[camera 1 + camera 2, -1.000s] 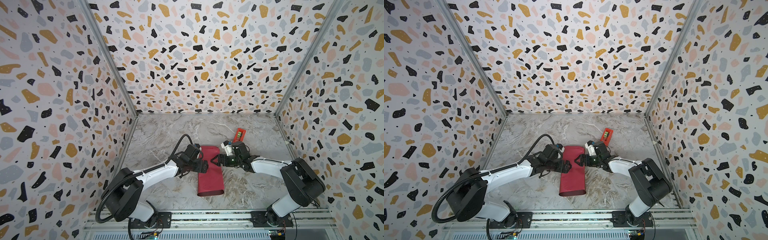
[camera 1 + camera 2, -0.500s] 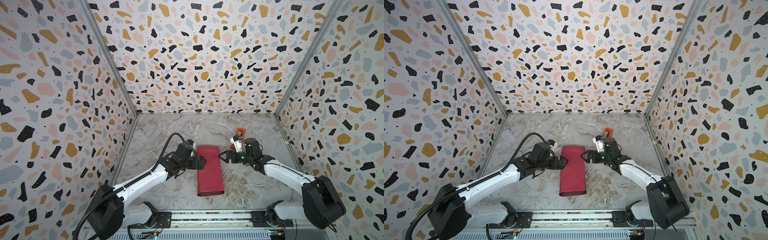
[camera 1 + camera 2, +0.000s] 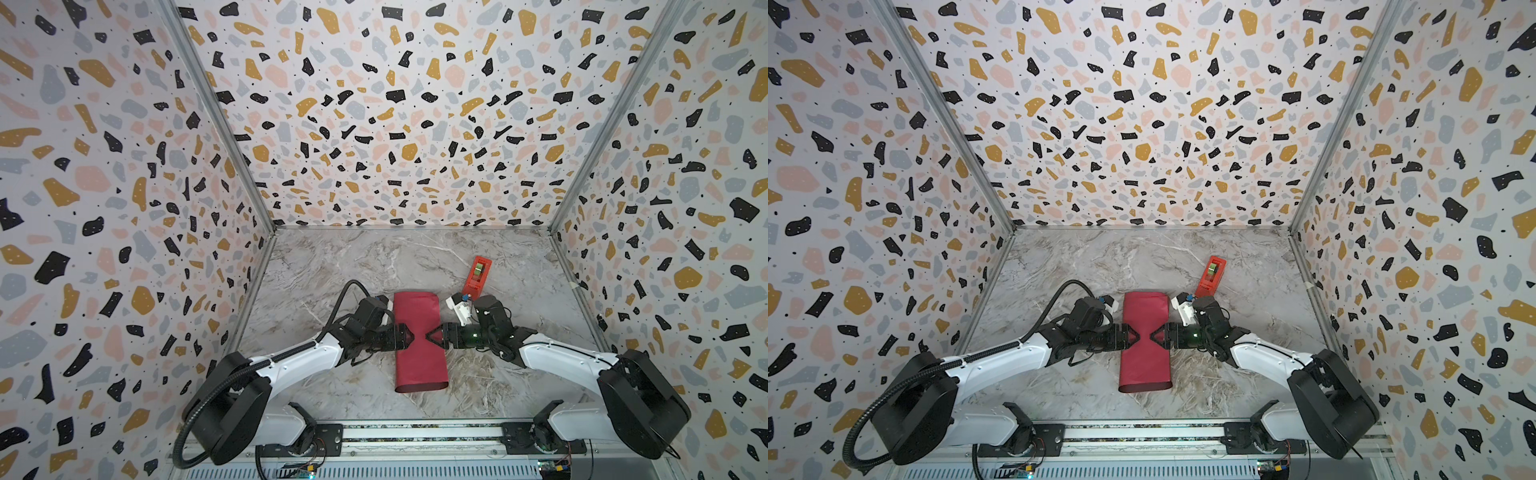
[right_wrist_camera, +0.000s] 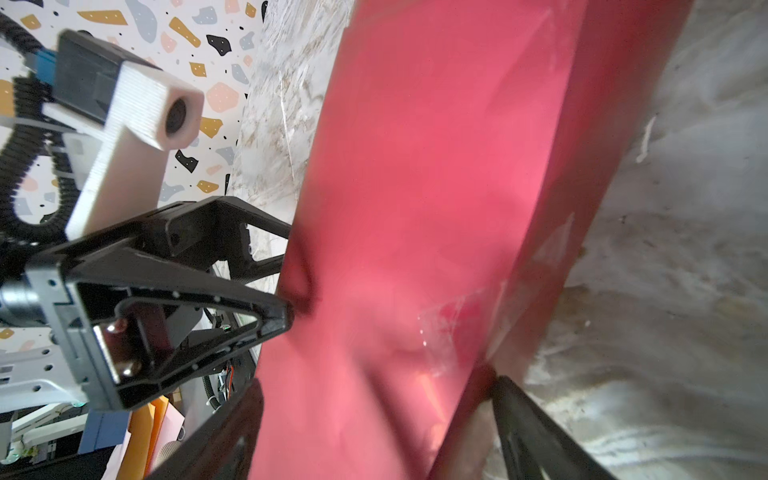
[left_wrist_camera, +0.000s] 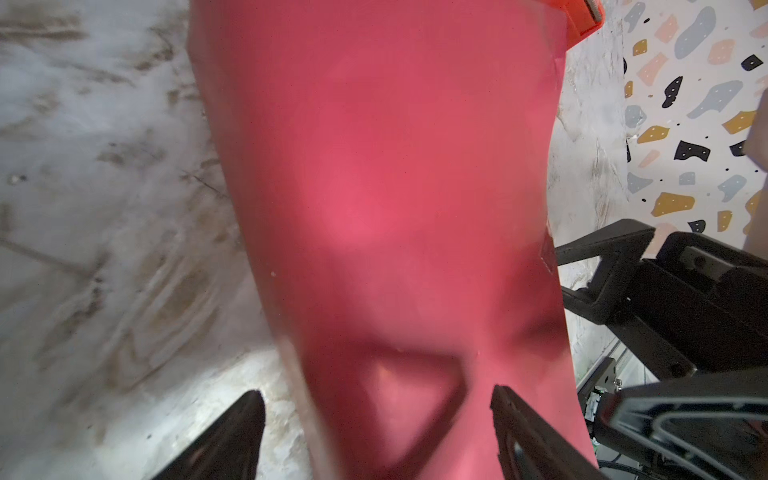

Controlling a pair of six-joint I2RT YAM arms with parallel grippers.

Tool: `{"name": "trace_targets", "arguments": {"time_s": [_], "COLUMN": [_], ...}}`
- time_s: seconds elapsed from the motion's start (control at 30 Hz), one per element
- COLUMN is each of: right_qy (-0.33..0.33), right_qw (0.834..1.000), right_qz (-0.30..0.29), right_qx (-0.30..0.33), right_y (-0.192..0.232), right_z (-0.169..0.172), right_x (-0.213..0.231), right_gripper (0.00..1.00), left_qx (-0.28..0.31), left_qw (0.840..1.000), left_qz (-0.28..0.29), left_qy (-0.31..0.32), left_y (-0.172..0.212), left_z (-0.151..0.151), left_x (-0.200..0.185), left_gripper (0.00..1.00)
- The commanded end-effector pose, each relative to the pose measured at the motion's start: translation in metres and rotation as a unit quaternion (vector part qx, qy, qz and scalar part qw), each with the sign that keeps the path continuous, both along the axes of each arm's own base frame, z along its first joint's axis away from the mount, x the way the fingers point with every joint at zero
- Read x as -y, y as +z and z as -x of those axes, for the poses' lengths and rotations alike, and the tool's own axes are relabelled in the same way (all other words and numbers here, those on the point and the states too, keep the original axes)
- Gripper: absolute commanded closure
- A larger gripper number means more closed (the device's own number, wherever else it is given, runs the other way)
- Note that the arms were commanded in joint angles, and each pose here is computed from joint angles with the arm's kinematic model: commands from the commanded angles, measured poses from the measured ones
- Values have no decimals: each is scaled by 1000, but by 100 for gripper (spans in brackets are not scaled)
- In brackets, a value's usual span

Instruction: Wrap the gift box in paper

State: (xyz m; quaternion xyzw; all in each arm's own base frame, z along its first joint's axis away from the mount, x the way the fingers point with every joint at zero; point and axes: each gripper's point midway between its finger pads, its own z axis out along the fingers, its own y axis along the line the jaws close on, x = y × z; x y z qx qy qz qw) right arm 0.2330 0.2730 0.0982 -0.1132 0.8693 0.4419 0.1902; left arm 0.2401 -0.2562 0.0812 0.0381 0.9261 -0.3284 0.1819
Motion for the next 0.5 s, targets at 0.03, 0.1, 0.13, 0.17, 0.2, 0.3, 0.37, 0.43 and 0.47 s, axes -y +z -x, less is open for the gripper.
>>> {"name": "trace_targets", "arguments": {"time_s": [0.03, 0.1, 0.13, 0.17, 0.2, 0.3, 0.37, 0.43, 0.47], "right_qy": [-8, -11, -13, -16, -17, -27, -34, -39, -42], "right_qw": [999, 999, 999, 999, 999, 999, 998, 997, 997], "right_qz": [-23, -26, -24, -23, -21, -11, 1, 20, 32], "right_qx": [27, 32, 36, 38, 39, 46, 51, 60, 65], "right_y": [22, 25, 25, 26, 25, 24, 23, 24, 23], "right_z": [-23, -34, -40, -45, -51, -67, -73, -74, -72], "right_x": [-14, -17, -17, -18, -17, -10, -2, 8, 12], "right_gripper": [17, 18, 19, 20, 20, 21, 20, 16, 14], "left_qx": [22, 25, 26, 27, 27, 35, 43, 54, 57], "left_qw": [1000, 1000, 1000, 1000, 1000, 999, 999, 998, 998], "left_qz": [19, 10, 7, 4, -2, -17, -21, -21, -26], "left_qy": [5, 8, 9, 11, 14, 19, 25, 27, 27], "left_y": [13, 11, 10, 9, 7, 6, 10, 17, 18], "left_z": [-22, -31, -35, -38, -43, -55, -61, -64, -64], "left_x": [12, 11, 11, 11, 9, 4, -1, -4, -7], "left_gripper": [15, 15, 15, 15, 15, 13, 11, 9, 8]}}
